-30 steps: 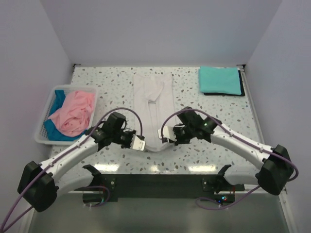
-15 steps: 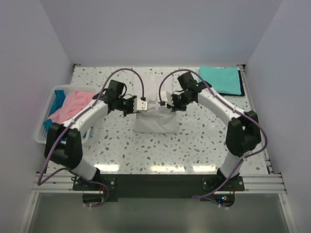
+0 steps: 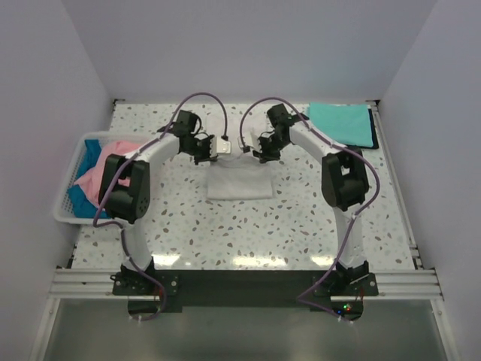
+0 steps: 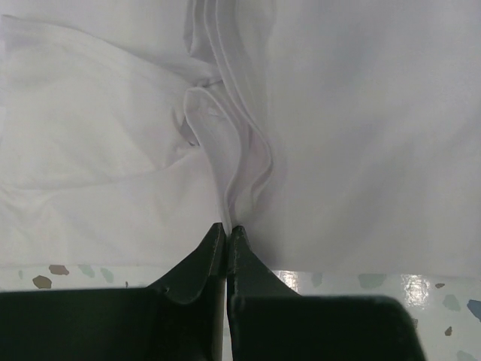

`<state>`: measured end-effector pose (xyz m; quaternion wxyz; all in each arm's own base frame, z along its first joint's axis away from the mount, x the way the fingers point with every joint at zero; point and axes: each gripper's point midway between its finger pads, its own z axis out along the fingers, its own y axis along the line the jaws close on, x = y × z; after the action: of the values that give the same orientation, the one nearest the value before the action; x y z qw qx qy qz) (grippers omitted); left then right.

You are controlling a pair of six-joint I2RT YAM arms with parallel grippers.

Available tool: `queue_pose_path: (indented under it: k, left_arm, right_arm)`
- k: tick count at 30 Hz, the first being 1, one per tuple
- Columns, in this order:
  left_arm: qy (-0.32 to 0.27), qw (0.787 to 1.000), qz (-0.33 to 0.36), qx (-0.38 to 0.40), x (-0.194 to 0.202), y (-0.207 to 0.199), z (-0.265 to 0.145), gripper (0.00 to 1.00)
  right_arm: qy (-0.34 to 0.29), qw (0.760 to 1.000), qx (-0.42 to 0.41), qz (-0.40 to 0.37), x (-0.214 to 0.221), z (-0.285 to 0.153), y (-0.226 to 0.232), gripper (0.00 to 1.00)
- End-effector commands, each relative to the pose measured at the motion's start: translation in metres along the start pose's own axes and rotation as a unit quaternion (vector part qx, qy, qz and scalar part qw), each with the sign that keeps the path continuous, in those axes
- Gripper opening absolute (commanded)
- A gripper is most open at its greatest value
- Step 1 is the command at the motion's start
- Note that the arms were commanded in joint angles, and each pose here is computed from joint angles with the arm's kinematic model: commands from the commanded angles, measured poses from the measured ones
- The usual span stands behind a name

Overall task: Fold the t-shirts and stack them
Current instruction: Fold the tshirt

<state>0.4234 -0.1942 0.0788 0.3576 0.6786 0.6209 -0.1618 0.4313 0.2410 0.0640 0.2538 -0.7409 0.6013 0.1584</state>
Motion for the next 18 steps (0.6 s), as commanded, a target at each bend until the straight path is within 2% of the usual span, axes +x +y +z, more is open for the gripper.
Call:
queue_pose_path:
  k: [1,6,8,9,10,11,13,14,15,16,17,18]
  left_arm:
    - [-0.006,0.999,0.021,-0.024,-0.002,0.027,0.002,0.0]
    - [0.008,1.0,0.005,-0.029,0.012,0.03,0.012,0.0]
    - [0.015,0.999,0.001,-0.035,0.017,0.033,0.016,0.04]
    - [0.025,0.999,-0.011,-0.042,0.023,0.036,0.015,0.08]
    - [0.029,0.998,-0.015,-0.049,0.026,0.04,0.014,0.09]
    - [0.033,0.997,-0.023,-0.059,0.027,0.045,0.011,0.14]
    - [0.037,0.994,-0.057,-0.09,0.033,0.06,-0.004,0.2]
    - [0.034,0.992,-0.069,-0.105,0.033,0.067,-0.011,0.3]
    - [0.031,0.986,-0.106,-0.125,0.041,0.074,-0.023,0.36]
    - [0.023,0.982,-0.113,-0.149,0.037,0.086,-0.036,0.41]
    - [0.02,0.978,-0.129,-0.162,0.04,0.09,-0.045,0.51]
    - [0.009,0.972,-0.157,-0.174,0.036,0.093,-0.051,0.54]
  right_arm:
    - [-0.014,1.0,0.016,-0.023,-0.003,-0.006,-0.018,0.0]
    - [-0.007,1.0,0.021,-0.017,0.007,0.001,-0.023,0.0]
    - [-0.004,1.0,0.03,-0.007,0.008,0.003,-0.028,0.01]
    - [-0.003,0.999,0.035,-0.002,0.009,0.002,-0.03,0.14]
    - [-0.002,0.999,0.038,0.002,0.008,0.0,-0.032,0.22]
    - [-0.001,0.999,0.046,0.006,0.008,-0.002,-0.035,0.33]
    - [0.002,0.997,0.071,0.013,0.006,-0.014,-0.045,0.46]
    - [0.0,0.996,0.084,0.024,0.005,-0.021,-0.051,0.5]
    - [0.0,0.995,0.098,0.025,0.002,-0.031,-0.057,0.54]
    - [0.002,0.994,0.105,0.031,0.001,-0.037,-0.059,0.6]
    - [0.002,0.993,0.112,0.048,0.001,-0.043,-0.06,0.61]
    - [0.0,0.992,0.116,0.056,-0.002,-0.048,-0.061,0.63]
